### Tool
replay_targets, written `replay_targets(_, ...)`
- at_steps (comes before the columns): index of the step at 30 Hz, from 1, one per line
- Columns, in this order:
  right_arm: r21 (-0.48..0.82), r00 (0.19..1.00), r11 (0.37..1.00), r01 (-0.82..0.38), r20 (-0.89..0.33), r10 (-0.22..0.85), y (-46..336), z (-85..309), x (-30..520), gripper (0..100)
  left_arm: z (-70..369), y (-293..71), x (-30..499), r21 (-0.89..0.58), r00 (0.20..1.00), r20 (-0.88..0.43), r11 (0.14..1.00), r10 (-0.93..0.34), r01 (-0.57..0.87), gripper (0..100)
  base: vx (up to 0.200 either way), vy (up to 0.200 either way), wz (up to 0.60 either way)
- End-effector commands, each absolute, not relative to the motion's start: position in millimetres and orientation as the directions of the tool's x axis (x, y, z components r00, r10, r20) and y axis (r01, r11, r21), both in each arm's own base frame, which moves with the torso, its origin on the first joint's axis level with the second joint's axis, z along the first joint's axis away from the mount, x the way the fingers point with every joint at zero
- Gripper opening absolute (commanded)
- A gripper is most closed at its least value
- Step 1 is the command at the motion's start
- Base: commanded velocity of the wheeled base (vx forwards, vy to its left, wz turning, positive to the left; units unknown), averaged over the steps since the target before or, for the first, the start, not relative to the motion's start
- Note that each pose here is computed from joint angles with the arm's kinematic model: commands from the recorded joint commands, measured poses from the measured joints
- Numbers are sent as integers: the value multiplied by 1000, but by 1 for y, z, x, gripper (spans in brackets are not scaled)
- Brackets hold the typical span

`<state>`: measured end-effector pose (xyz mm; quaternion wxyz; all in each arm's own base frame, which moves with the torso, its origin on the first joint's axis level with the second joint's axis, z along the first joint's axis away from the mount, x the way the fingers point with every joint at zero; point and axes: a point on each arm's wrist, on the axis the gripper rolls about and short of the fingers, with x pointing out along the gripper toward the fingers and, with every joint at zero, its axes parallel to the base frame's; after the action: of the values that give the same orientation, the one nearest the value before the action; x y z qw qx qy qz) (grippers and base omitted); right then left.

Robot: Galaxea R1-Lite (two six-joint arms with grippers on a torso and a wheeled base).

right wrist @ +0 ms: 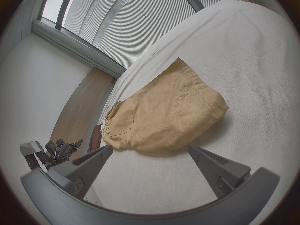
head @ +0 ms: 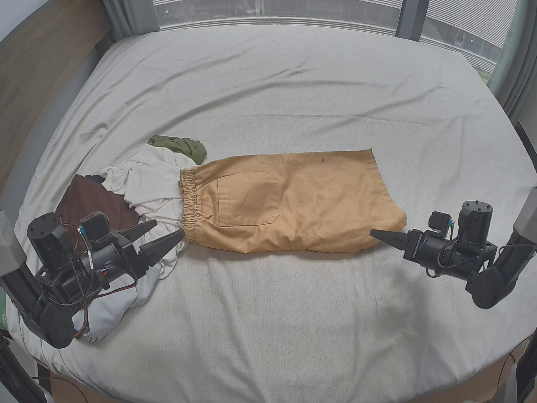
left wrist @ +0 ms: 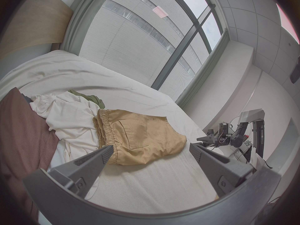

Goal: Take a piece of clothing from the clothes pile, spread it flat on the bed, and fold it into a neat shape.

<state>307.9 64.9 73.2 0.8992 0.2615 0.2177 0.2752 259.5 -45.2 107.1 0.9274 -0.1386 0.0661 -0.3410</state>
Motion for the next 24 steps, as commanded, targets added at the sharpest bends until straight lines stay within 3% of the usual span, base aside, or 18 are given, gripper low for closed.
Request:
replay_targets(1, 603, 744, 716, -352, -284, 605, 65, 54, 316, 100, 106, -46, 259, -307, 758, -33, 728, -652, 613, 100, 0, 0, 0)
replay_targets(24, 615, 728, 726, -306, -340, 595, 66, 26, 325, 100, 105, -46, 262, -330, 761, -31, 725, -648, 605, 100, 0, 0, 0)
